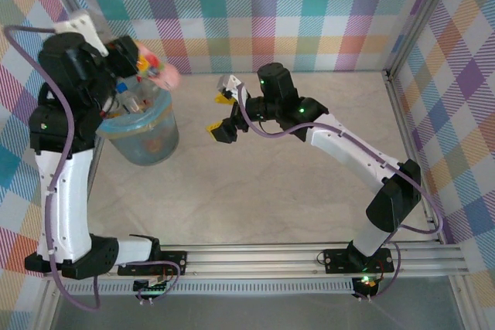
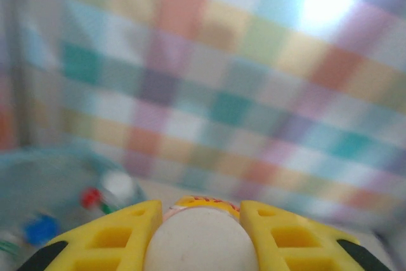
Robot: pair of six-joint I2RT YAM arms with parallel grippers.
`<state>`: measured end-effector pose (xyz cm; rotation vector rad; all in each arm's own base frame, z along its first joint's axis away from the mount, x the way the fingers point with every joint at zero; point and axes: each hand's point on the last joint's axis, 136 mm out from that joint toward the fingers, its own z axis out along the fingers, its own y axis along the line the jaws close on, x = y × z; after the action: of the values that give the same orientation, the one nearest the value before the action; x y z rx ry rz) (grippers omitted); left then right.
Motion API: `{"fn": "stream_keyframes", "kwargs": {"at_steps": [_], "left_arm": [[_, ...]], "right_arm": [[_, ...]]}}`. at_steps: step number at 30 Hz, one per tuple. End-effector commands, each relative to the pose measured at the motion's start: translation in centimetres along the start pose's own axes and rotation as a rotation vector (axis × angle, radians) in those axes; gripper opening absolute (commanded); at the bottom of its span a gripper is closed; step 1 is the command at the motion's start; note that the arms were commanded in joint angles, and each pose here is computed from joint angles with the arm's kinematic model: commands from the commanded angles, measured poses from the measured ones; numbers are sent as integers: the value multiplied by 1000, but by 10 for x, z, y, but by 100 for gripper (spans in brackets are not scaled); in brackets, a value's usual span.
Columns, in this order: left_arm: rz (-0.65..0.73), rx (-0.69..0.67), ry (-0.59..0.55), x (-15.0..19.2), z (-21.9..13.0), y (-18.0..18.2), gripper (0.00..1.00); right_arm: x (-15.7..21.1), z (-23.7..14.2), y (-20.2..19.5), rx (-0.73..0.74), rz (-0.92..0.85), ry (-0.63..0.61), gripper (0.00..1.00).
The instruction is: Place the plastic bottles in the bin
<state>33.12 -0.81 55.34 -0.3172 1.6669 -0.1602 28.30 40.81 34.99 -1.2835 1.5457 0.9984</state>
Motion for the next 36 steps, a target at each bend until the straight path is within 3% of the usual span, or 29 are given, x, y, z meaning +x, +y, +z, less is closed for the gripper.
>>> {"fn": "stream_keyframes", "kwargs": {"at_steps": [1,8,14,18,24,36], "left_arm": [[162,-368,-85,-35,0,68,0],[273,-527,-13,-39,51,118,0],[262,-476,80,-11,103,135,0],[309,-442,160,19,145,142,0],[322,-372,313,71,182,146,0],[372,-268,678,199,209,158,0]], "right_arm": [[-7,-5,1,16,-45,11,100],[-1,-5,0,22,-43,32,100],[2,-3,0,20,-18,45,100],[5,-1,-3,27,-14,54,99],[16,4,-7,35,9,81,99],[27,11,-9,23,47,108,100]]}}
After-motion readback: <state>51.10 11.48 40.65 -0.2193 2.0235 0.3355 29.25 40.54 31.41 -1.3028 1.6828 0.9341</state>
